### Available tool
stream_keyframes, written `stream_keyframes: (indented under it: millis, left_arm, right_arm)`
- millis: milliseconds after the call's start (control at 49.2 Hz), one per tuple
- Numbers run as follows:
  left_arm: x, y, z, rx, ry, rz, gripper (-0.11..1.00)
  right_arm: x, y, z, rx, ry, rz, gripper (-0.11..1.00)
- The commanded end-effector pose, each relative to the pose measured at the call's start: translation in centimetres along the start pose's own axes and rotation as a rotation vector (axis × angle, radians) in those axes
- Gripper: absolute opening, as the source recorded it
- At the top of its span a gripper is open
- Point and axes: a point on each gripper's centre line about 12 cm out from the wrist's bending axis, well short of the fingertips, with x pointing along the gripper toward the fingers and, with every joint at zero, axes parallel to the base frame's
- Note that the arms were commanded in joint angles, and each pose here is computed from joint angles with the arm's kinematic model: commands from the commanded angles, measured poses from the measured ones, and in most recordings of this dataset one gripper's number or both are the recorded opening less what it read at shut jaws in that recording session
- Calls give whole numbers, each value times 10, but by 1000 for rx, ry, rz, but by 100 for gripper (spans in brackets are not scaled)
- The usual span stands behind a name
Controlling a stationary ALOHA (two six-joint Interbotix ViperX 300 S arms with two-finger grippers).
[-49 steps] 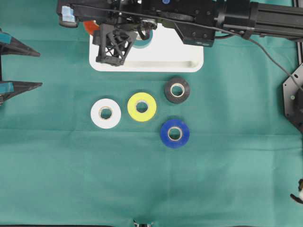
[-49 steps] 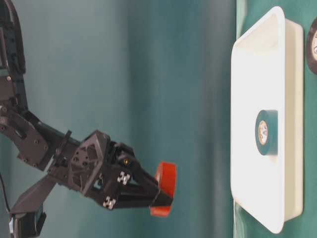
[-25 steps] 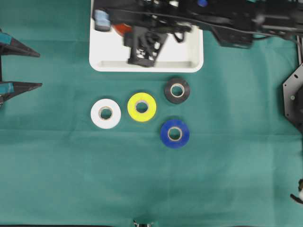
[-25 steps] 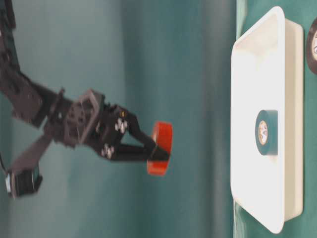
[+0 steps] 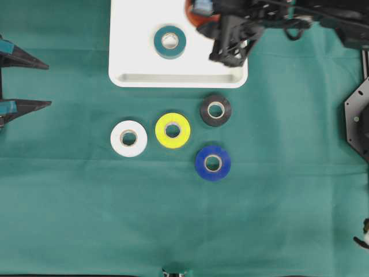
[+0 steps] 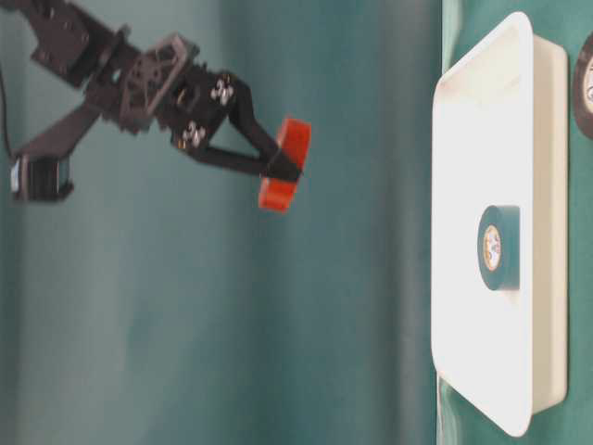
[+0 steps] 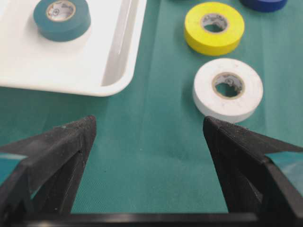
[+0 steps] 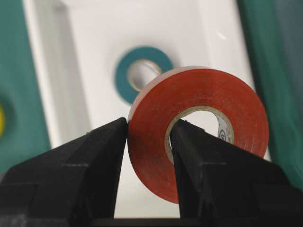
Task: Pick up the tape from a random location and place it into the white case.
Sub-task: 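Lower the orange-red tape into the tray beside the teal tape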
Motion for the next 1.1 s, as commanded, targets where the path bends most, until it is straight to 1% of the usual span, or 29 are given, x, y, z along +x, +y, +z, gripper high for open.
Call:
stream_keyframes:
  millis: [0, 224, 915, 1078]
  left_arm:
    - [1, 1, 4, -4, -8, 2, 99]
    - [1, 1, 6, -3, -24, 3, 99]
    - [1, 1, 5, -4, -17, 3, 99]
    - [1, 1, 5, -4, -17, 3, 99]
  right_arm:
    - [-16, -9, 6, 13, -60, -10, 34]
    - [-12, -11, 3, 9, -44, -15, 33]
    - [-12, -11, 3, 17, -43, -15, 33]
    - [-7, -10, -1, 17, -26, -14, 34]
